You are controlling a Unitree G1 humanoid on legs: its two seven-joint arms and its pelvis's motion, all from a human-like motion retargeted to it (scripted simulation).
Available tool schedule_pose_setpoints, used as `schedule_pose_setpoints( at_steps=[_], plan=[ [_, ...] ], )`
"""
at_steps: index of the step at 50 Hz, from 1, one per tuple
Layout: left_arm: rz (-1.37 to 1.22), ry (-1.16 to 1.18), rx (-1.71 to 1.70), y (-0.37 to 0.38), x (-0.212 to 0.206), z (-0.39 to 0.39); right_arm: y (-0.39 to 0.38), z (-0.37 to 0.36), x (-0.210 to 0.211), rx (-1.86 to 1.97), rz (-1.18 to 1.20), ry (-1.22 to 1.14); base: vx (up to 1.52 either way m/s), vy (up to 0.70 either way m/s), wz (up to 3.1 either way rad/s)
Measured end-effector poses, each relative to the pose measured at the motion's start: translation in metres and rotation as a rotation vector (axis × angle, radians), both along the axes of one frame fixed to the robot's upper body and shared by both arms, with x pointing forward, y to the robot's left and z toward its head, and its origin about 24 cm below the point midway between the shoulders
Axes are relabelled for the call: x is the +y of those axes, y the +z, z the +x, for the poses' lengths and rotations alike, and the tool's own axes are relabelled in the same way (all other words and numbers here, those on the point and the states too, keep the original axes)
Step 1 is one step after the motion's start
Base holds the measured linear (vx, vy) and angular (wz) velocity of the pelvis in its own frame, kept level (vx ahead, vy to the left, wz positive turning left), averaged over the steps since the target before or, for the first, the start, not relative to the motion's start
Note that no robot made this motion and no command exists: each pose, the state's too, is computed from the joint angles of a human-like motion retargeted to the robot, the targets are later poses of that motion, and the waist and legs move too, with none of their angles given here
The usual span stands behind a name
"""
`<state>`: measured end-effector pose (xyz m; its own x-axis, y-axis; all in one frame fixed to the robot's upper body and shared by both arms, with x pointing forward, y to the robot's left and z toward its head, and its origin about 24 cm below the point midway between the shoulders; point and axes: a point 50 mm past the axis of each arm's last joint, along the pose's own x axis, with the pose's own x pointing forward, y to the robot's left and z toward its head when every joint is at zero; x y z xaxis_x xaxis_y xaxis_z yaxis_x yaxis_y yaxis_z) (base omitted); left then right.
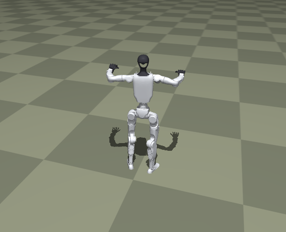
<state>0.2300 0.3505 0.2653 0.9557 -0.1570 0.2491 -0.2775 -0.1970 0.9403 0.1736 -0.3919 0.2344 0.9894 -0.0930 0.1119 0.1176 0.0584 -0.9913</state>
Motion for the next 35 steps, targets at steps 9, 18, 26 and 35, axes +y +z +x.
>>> schedule_pose_setpoints(
  at_steps=[9,18,26,35],
  plan=[
    [0.033,-0.318,-0.099,0.032,-0.072,-0.001,0.045,0.012,0.065,-0.125,-0.084,0.279,-0.06,0.03,-0.1],
    [0.004,-0.388,-0.078,0.026,-0.088,-0.006,0.047,0.001,0.089,-0.152,-0.042,0.383,-0.01,0.0,-0.04],
    [-0.045,-0.349,-0.103,0.024,-0.079,-0.006,0.046,-0.005,0.082,-0.174,0.002,0.346,0.0,0.0,0.0],
    [-0.071,-0.384,-0.123,0.025,-0.085,-0.009,0.047,-0.005,0.077,-0.19,0.006,0.324,0.0,0.0,0.0]
  ],
)
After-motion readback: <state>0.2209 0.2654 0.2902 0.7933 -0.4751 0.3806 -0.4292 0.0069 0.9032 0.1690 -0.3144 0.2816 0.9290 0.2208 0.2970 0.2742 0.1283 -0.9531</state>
